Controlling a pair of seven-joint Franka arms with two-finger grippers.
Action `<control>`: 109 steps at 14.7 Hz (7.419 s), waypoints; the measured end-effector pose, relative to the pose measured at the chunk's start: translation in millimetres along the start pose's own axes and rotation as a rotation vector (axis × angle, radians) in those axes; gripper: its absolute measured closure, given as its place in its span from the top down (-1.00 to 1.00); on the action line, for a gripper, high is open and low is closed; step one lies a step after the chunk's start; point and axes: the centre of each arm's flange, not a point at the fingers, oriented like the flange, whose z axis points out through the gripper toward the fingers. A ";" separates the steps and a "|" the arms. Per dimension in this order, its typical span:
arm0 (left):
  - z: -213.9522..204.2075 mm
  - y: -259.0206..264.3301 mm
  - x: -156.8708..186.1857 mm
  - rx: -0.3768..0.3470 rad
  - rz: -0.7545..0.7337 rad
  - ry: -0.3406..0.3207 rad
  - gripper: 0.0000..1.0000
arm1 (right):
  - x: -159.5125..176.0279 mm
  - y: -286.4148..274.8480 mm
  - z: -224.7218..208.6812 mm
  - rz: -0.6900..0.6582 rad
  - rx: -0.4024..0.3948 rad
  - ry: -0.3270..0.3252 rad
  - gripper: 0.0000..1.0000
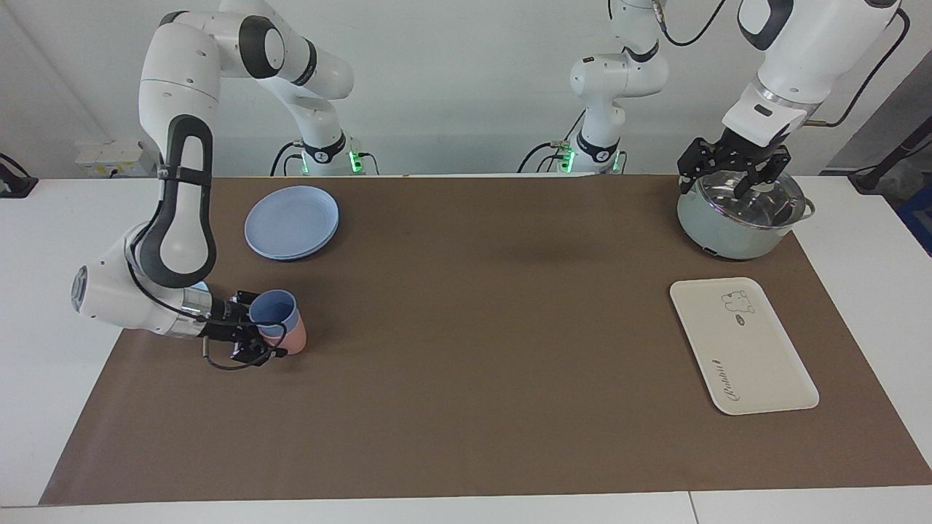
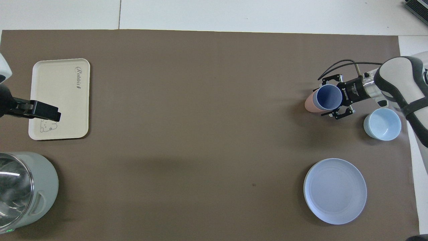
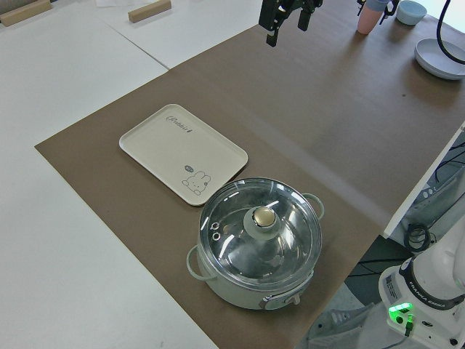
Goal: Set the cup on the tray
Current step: 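Lift the cups with the right gripper while the left gripper reaches forward, then insert the left gripper into the blue cup held by the right gripper, then pull the blue cup out with the left gripper while the right holds pink, then lower the blue cup onto the tray while the right gripper lowers pink, then open the left gripper on the tray while the right sets pink down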
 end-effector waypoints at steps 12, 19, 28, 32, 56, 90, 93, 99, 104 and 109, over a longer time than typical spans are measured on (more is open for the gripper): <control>0.0 0.0 0.0 0.000 0.000 0.000 1.00 | -137.0 -32.8 40.8 -0.001 -0.012 -0.080 0.58; 0.0 0.0 0.0 0.000 0.000 0.000 1.00 | -256.5 -49.2 58.3 0.015 0.003 -0.034 0.58; 3.2 13.6 -7.1 -0.015 -0.047 -0.057 1.00 | -319.4 -49.8 82.4 0.017 -0.004 -0.023 0.58; -1.9 105.4 10.2 -0.048 -0.299 0.096 1.00 | -335.1 -54.1 88.7 0.037 0.038 -0.007 0.58; 101.7 358.1 12.3 -0.393 -0.545 0.322 -0.20 | -338.9 -55.3 88.9 0.054 0.054 -0.001 0.58; 232.2 -241.0 13.0 -0.177 -0.471 0.366 -0.89 | -9.4 9.0 15.8 0.380 0.207 -0.105 0.58; 238.6 -237.8 14.4 -0.170 -0.454 0.369 -0.53 | -2.2 13.8 12.5 0.323 0.216 -0.098 0.58; 147.0 -220.5 21.0 -0.152 -0.271 0.256 0.82 | 6.9 16.0 3.6 0.283 0.249 -0.062 0.65; 47.2 -152.9 5.3 0.001 -0.077 0.111 1.00 | 1.6 19.2 -26.5 -0.062 0.160 0.167 0.95; 48.4 -46.2 5.8 -0.022 -0.011 -0.021 1.00 | -32.7 23.1 -78.4 -0.532 -0.025 0.404 0.98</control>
